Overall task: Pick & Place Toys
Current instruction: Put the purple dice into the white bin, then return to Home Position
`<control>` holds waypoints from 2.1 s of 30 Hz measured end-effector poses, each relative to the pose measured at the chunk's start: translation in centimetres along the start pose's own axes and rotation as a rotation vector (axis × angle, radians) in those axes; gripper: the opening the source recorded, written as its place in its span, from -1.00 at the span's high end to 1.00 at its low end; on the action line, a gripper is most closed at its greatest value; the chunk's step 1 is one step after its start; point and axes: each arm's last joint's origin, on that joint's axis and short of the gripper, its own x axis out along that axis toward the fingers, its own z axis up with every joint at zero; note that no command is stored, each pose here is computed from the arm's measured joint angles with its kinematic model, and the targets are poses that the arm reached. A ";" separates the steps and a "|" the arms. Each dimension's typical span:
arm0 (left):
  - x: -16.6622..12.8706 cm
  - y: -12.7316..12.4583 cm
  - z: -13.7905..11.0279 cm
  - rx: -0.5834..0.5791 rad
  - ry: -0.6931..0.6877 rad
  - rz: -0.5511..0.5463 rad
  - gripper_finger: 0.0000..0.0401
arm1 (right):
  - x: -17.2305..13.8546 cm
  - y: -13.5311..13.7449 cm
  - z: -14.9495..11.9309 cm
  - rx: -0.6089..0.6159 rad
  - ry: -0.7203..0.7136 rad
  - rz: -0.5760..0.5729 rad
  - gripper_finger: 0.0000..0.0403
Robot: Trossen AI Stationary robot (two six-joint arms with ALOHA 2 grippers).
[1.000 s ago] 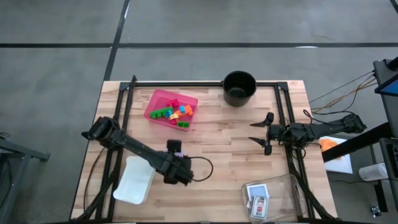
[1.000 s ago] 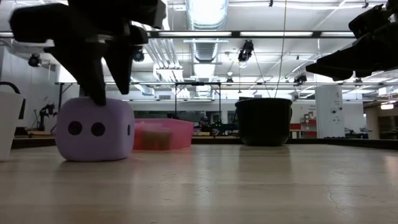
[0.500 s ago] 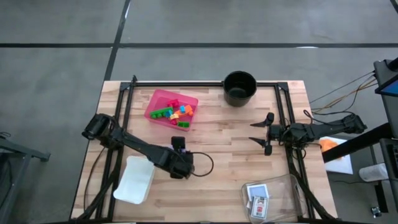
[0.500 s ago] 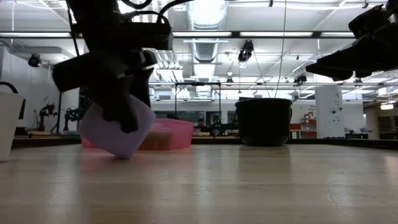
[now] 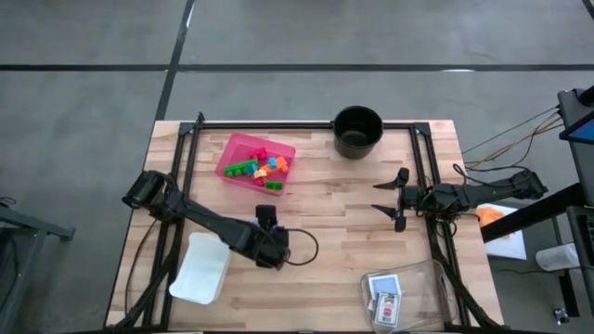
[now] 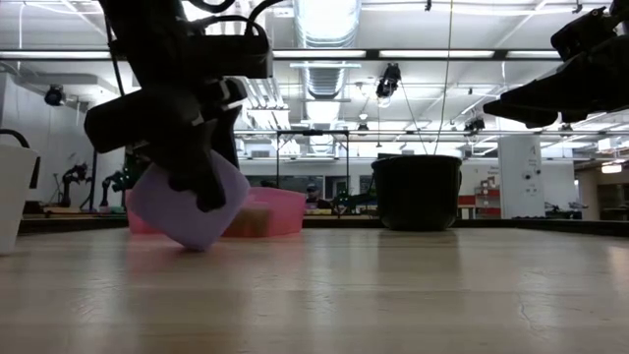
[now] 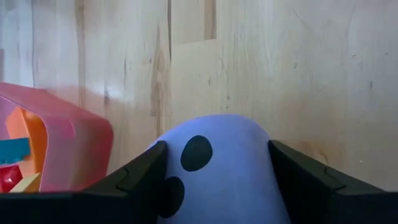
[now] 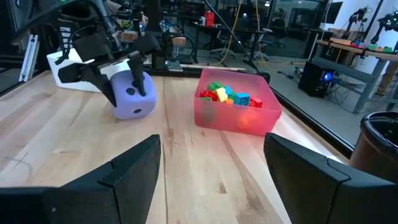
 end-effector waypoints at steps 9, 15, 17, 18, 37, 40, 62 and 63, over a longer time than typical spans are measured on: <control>-0.2 -0.4 -0.2 0.021 -0.013 0.027 -0.20 | 0.0 0.0 0.0 0.000 0.000 0.000 -0.42; -0.2 -0.5 -0.2 0.026 -0.015 0.028 -0.18 | 0.0 0.0 0.0 0.000 0.000 0.000 -0.42; -0.5 -0.4 -0.2 0.024 -0.023 0.025 -0.17 | 0.0 0.0 0.0 0.000 0.000 0.000 -0.42; -0.8 -0.3 -0.3 0.023 -0.027 0.022 -0.17 | 0.0 0.0 0.0 0.000 0.000 -0.001 -0.42; -14.2 1.7 -5.6 -0.099 -0.372 -0.047 0.11 | 0.0 0.0 0.0 0.000 0.001 0.000 -0.42; -15.6 1.9 -7.5 -0.109 -0.346 -0.074 0.14 | 0.0 0.0 0.0 0.000 0.000 0.000 -0.42; -15.8 0.1 -12.0 -0.313 -0.135 -0.176 -0.84 | 0.0 0.0 0.0 0.000 0.000 0.000 -0.42; -15.9 0.1 -12.0 -0.311 -0.139 -0.179 -0.79 | 0.0 0.0 0.0 0.000 0.000 0.000 -0.42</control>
